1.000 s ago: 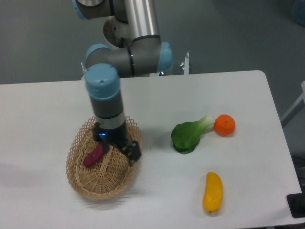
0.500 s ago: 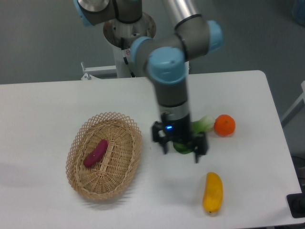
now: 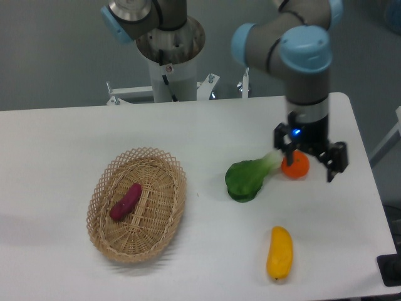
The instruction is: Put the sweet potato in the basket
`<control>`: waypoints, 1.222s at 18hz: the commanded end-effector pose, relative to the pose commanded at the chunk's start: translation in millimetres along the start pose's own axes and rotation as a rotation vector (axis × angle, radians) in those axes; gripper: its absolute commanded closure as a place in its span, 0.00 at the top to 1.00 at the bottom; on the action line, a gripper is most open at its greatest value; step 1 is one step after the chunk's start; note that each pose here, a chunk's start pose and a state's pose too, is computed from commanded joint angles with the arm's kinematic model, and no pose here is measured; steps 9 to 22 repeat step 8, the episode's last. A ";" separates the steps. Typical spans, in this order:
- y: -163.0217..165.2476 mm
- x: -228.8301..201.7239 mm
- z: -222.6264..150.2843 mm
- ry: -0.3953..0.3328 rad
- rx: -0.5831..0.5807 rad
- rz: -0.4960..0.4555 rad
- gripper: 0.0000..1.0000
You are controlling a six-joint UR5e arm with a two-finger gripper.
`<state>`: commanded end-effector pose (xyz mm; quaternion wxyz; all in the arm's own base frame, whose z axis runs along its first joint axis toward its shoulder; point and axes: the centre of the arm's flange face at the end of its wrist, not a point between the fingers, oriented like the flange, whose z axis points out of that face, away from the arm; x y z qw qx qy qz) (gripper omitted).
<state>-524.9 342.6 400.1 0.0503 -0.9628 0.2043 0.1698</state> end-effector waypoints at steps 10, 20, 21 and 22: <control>12.9 2.5 -4.6 0.001 -0.009 0.004 1.00; 12.9 2.5 -4.6 0.001 -0.009 0.004 1.00; 12.9 2.5 -4.6 0.001 -0.009 0.004 1.00; 12.9 2.5 -4.6 0.001 -0.009 0.004 1.00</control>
